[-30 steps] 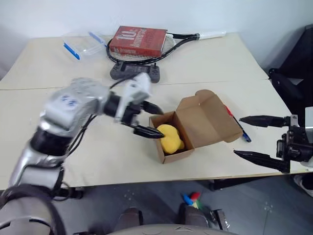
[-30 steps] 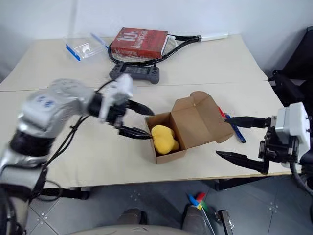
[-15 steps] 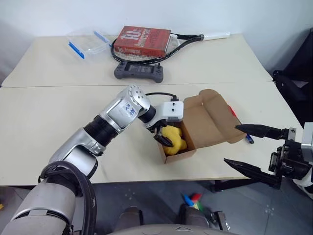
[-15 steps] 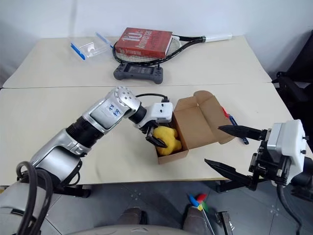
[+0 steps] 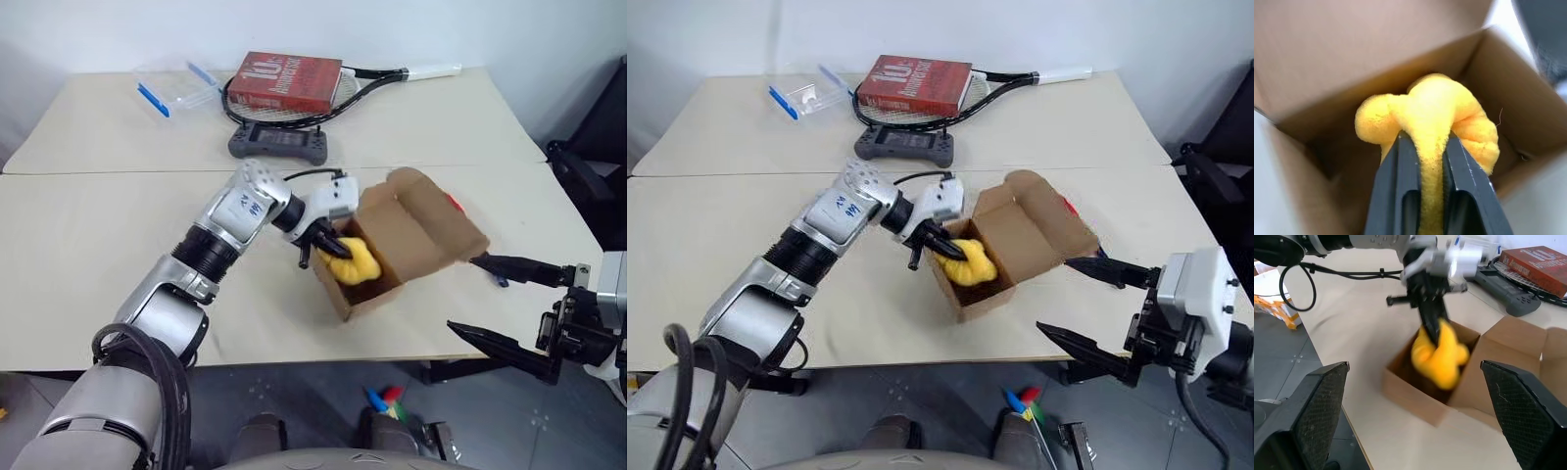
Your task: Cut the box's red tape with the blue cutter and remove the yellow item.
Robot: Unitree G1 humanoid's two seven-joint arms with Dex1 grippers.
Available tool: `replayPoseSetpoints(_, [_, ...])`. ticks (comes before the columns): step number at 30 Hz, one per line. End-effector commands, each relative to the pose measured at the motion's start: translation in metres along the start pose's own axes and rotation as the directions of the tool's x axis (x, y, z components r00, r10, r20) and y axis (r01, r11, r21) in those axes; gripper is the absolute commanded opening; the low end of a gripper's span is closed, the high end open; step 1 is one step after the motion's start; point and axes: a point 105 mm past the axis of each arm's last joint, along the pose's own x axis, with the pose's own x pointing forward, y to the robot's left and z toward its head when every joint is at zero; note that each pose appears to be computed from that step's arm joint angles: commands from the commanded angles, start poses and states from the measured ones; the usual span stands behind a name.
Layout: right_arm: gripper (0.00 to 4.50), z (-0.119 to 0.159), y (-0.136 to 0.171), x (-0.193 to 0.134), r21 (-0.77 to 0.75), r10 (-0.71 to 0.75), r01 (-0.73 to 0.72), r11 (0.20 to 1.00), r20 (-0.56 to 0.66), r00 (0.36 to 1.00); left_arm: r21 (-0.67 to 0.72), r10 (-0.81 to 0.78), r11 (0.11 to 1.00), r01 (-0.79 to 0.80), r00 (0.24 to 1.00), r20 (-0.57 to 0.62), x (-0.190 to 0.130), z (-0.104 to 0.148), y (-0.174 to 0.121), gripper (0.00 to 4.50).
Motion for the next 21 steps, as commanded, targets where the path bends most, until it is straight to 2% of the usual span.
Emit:
replayPoseSetpoints(1, [4.5, 0.006, 0.0, -0.001, -0.022, -0.014, 0.015, 1.0, 0.043, 0.999, -0.03, 0.034, 0.999, -0.028, 0.974, 0.222, -0.026, 0.025, 0.006, 0.04])
replayPoseSetpoints(4, [4.5, 0.008, -0.003, 0.005, -0.005, -0.013, 0.014, 1.0, 0.101, 0.995, -0.069, 0.153, 0.988, -0.136, 0.869, 0.471, -0.077, 0.03, 0.015, 0.04])
replayPoseSetpoints(6, [4.5, 0.008, -0.003, 0.011, 0.001, 0.008, -0.009, 1.0, 0.127, 0.992, -0.169, 0.254, 0.966, -0.195, 0.826, 0.503, -0.105, 0.011, 0.018, 0.04])
replayPoseSetpoints(11, [4.5, 0.01, -0.005, 0.022, 0.006, 0.048, -0.05, 0.999, 0.169, 0.985, -0.292, 0.399, 0.911, -0.29, 0.795, 0.457, -0.135, -0.032, 0.009, 0.04])
replayPoseSetpoints(15, [4.5, 0.009, -0.008, 0.03, 0.009, 0.075, -0.078, 0.997, 0.195, 0.978, -0.36, 0.468, 0.877, -0.318, 0.736, 0.49, -0.151, -0.04, -0.005, 0.04])
replayPoseSetpoints(16, [4.5, 0.011, -0.007, 0.034, 0.004, 0.086, -0.089, 0.996, 0.216, 0.973, -0.377, 0.517, 0.851, -0.366, 0.712, 0.476, -0.162, -0.049, -0.01, 0.04])
replayPoseSetpoints(20, [4.5, 0.02, 0.0, 0.051, -0.013, 0.159, -0.162, 0.987, 0.292, 0.943, -0.46, 0.768, 0.639, -0.617, 0.553, 0.324, -0.218, -0.105, -0.028, 0.04])
replayPoseSetpoints(21, [4.5, 0.02, 0.003, 0.057, -0.02, 0.185, -0.188, 0.982, 0.308, 0.933, -0.453, 0.838, 0.544, -0.707, 0.479, 0.26, -0.238, -0.127, -0.036, 0.04])
